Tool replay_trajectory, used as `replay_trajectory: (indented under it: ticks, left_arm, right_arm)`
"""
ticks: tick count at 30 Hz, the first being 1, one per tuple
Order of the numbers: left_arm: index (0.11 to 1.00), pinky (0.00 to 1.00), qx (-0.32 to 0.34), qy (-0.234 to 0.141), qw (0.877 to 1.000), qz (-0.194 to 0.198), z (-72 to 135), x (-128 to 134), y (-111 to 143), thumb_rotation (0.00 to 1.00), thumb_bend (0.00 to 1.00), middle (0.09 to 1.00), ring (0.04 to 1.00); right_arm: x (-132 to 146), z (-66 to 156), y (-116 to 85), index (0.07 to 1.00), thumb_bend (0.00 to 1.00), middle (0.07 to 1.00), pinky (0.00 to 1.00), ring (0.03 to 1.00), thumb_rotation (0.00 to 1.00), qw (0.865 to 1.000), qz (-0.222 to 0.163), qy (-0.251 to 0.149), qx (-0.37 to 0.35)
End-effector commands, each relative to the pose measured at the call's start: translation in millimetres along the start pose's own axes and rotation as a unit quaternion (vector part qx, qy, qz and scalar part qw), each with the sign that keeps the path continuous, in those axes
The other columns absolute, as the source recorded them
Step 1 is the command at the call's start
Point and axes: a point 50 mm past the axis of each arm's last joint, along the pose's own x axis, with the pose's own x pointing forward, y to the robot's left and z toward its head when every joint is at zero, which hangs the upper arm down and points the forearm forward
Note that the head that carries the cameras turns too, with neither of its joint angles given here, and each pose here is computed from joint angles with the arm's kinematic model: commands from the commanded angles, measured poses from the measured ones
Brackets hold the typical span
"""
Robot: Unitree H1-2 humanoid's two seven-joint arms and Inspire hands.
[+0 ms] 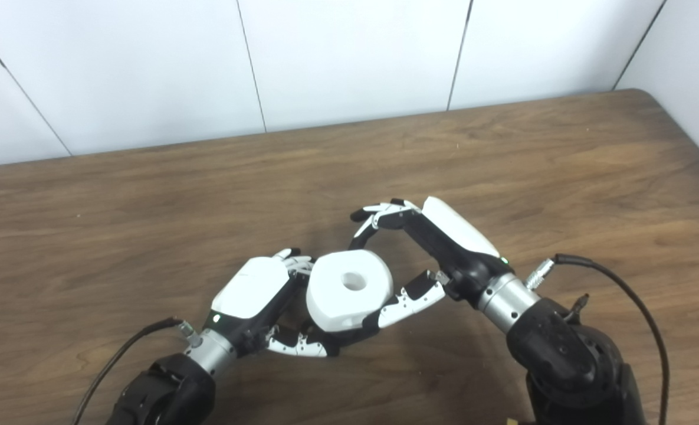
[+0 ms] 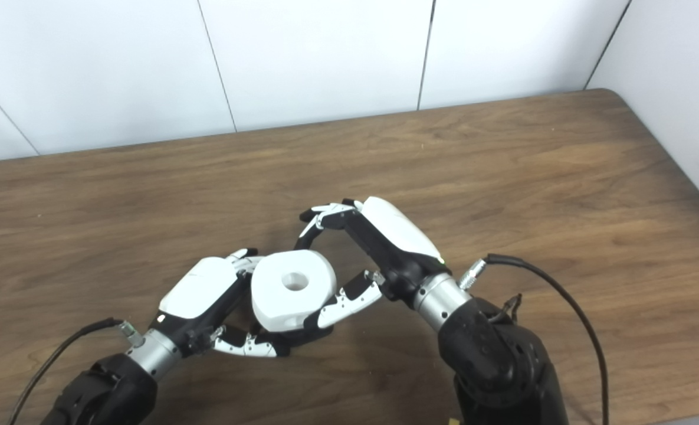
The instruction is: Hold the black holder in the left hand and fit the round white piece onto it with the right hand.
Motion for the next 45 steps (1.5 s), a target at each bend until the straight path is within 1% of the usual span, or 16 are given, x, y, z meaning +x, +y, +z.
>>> replay_trajectory:
  ticks: [1,14,27,36,45]
  left_arm:
    - [0.486,0.96,0.008,0.009,1.000,-0.023,-2.9,0.2,-3.2,0.05,0.52,0.774,0.854]
    - [0.487,0.94,0.015,0.007,1.000,-0.018,-3.8,-0.3,-2.2,0.05,0.52,0.769,0.847]
    - [0.487,0.95,0.016,0.007,1.000,-0.019,-3.5,-0.1,-1.9,0.05,0.52,0.773,0.849]
    - [0.486,0.94,0.015,0.003,1.000,-0.016,-4.2,2.7,-2.6,0.05,0.52,0.766,0.841]
    - [0.486,0.95,0.014,0.003,1.000,-0.016,-3.8,4.2,-1.9,0.05,0.52,0.770,0.845]
  right_arm:
    - [0.3,7.7,-5.4,0.480,0.53,0.824,0.99,0.898,0.14,0.999,-0.024,-0.028,-0.006]
    - [2.4,2.9,-0.7,0.480,0.52,0.832,1.00,0.904,0.14,0.999,-0.018,-0.028,-0.022]
    - [1.6,2.3,4.1,0.480,0.53,0.833,1.00,0.904,0.14,0.999,-0.015,-0.025,-0.020]
    - [4.2,-4.4,6.3,0.480,0.53,0.832,1.00,0.901,0.14,0.999,-0.014,-0.020,-0.028]
    - [5.9,-9.3,5.7,0.480,0.53,0.835,1.00,0.908,0.14,0.999,-0.016,-0.017,-0.027]
